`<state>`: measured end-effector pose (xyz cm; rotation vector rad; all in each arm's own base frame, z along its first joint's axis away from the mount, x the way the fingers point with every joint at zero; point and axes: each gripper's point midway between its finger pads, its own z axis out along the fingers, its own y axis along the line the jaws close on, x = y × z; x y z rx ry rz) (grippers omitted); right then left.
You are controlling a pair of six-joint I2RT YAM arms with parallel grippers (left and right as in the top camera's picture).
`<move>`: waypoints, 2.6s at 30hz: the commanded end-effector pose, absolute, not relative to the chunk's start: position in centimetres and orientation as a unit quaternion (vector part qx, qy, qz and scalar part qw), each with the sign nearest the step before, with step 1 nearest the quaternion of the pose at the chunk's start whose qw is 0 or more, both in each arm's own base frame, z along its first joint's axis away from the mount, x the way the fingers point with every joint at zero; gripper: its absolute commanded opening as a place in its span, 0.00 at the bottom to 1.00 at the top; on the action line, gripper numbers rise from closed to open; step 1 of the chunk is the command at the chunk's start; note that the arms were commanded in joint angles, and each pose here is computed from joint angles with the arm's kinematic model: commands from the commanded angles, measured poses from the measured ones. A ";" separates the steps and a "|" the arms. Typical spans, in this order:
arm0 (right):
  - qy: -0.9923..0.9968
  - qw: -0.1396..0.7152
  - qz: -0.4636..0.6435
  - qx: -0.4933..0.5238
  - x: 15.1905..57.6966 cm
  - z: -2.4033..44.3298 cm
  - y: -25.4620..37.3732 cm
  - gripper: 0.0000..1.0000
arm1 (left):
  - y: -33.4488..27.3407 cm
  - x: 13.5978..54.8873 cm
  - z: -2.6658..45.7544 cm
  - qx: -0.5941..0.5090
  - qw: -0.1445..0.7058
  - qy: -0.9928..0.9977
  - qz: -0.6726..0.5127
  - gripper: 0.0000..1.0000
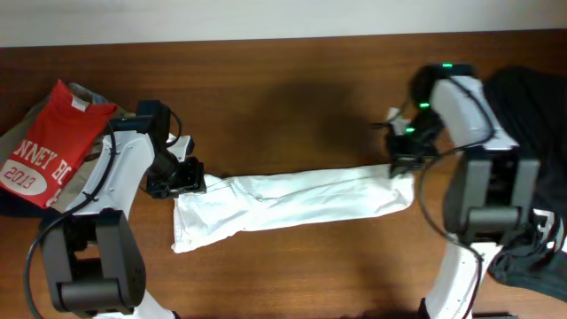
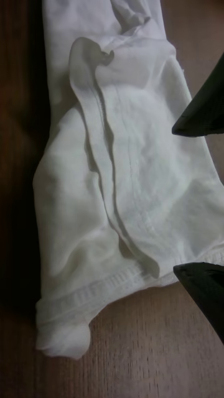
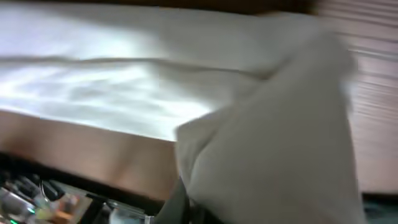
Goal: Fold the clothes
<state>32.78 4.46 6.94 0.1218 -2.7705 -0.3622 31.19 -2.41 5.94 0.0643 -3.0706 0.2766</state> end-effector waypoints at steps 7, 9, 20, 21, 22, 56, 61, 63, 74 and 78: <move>-0.975 0.123 -0.099 0.156 31.8 6.7 18.2 0.17 | -2.4 31.1 6.0 0.022 0.029 -0.995 0.094 0.64; -0.972 0.123 -0.098 0.176 31.2 6.7 19.4 0.44 | -2.4 31.0 6.0 0.022 0.030 -0.995 0.094 0.64; -0.983 0.104 -0.049 0.145 32.9 6.2 16.4 0.74 | -2.1 31.0 6.0 0.022 0.030 -0.996 0.084 0.71; -0.982 0.091 -0.050 0.159 32.9 5.9 17.8 0.74 | -2.1 31.0 6.0 0.022 0.030 -0.996 0.084 0.71; -0.984 0.081 -0.042 0.153 33.0 5.5 18.5 0.76 | -2.1 31.0 6.0 0.022 0.030 -0.996 0.084 0.71; -0.985 0.048 -0.023 0.162 32.5 9.3 19.0 0.86 | -0.3 31.1 5.8 0.020 0.028 -0.999 0.030 0.87; -0.999 0.053 0.012 -0.002 33.5 12.1 10.8 0.92 | 0.3 30.8 3.2 0.020 0.032 -0.999 0.015 0.99; -0.996 0.070 0.014 -0.051 33.5 12.2 7.6 0.93 | 0.0 29.5 0.5 0.020 0.051 -0.998 0.021 0.94; -0.986 0.073 0.065 -0.137 33.9 12.4 -1.6 0.93 | 5.3 36.5 6.3 0.068 -0.032 -0.997 -0.025 0.00; -0.983 0.072 0.067 -0.156 33.9 12.4 -3.9 0.93 | 7.2 38.4 12.9 0.104 -0.065 -0.992 -0.027 0.00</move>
